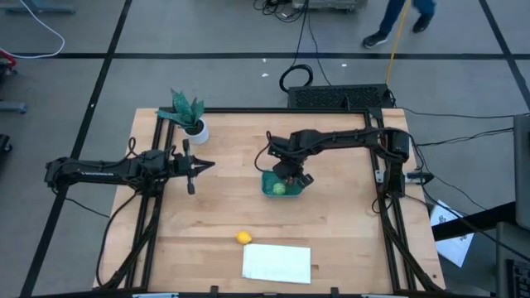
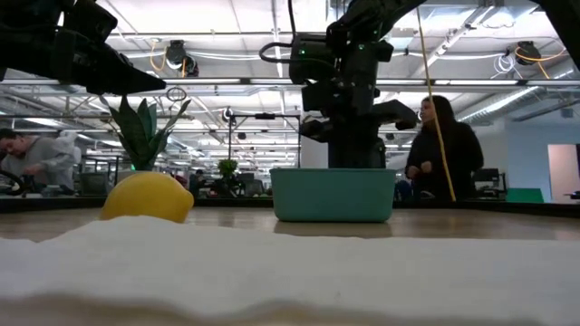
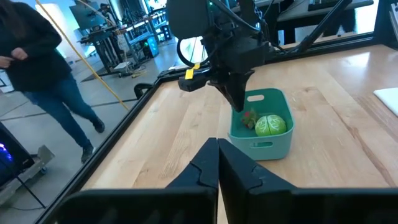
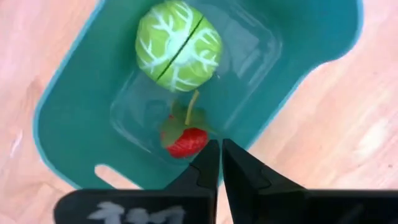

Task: Pick and placing Produce into tupperware
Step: Put the yellow lemon into the blue bin

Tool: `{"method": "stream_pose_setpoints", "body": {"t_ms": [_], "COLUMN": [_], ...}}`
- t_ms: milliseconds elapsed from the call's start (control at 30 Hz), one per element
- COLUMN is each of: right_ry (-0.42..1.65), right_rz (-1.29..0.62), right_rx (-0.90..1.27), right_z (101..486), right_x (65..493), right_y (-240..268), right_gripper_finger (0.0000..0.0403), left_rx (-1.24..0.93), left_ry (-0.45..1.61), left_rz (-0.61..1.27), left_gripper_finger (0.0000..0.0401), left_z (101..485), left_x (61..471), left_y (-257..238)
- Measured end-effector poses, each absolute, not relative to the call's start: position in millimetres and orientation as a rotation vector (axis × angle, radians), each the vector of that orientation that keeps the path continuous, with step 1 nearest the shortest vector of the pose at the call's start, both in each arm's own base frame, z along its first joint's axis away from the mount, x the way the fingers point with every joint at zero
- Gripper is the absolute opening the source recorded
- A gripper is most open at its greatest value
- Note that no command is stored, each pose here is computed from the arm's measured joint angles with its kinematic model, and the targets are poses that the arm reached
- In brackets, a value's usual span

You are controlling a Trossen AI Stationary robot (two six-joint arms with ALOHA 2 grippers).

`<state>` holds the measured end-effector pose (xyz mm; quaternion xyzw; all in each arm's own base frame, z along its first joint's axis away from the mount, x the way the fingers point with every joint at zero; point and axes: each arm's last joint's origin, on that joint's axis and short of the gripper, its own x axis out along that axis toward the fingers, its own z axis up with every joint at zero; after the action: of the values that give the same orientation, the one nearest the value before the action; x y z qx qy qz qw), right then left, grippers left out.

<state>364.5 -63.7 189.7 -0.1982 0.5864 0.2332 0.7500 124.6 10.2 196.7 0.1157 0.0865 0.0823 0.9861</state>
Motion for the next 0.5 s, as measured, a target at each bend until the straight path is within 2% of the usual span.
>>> {"method": "stream_pose_setpoints", "body": {"t_ms": [200,500], "right_ry": [1.273,1.102], "right_rz": [0.48,0.422], "right_rx": [-0.388,-0.346], "right_z": [195.8,248.9], "right_x": [363.7,347.5], "right_y": [-58.4,-55.8], "right_gripper_finger": [0.0002,0.0001], "left_rx": [0.233,0.233], "left_ry": [0.174,0.174], "left_rz": [0.165,0.165], "left_gripper_finger": [0.0023,0.0019], "left_z": [196.8,196.8], "left_x": [124.6,124.6], "left_y": [10.2,10.2]}}
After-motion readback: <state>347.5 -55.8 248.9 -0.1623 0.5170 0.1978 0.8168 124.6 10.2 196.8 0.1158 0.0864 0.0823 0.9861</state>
